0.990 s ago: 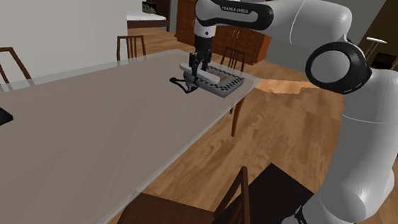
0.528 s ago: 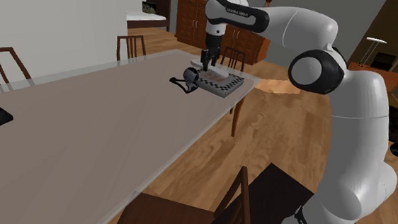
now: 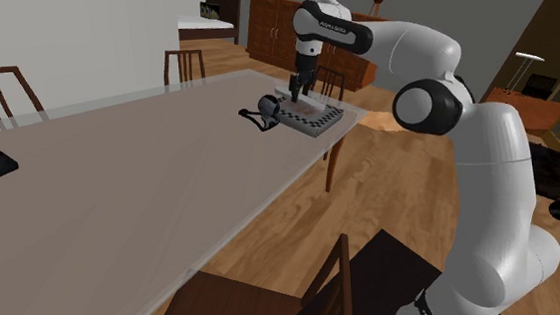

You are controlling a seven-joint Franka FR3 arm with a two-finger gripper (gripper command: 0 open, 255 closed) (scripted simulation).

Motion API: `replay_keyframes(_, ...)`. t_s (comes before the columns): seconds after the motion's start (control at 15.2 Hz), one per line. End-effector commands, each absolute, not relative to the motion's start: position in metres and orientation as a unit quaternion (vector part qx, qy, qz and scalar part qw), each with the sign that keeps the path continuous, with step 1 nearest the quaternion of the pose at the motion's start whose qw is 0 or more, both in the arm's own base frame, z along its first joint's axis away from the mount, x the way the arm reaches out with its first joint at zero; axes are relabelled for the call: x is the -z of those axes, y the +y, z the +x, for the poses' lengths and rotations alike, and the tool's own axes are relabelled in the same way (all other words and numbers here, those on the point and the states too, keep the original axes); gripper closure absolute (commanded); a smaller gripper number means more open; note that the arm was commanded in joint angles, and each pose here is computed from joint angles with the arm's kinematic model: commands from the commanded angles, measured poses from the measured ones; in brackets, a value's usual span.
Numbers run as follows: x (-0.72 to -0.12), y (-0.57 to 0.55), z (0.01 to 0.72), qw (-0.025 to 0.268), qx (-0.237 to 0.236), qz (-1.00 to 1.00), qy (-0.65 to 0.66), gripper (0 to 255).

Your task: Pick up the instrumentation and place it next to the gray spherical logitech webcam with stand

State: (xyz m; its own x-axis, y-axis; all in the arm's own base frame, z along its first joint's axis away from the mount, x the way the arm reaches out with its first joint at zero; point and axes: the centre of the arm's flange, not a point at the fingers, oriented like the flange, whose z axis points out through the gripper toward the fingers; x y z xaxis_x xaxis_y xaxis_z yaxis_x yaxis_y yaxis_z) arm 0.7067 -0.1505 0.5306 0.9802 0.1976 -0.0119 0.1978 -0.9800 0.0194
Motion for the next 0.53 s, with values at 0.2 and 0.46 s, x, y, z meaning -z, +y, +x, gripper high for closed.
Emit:
replay_keyframes(0.2,-0.505,-0.151,0.706,0.010,0.004,0.995,0.099,255)
replay_keyframes(0.46,-0.484,-0.151,0.706,0.010,0.004,0.995,0.099,255)
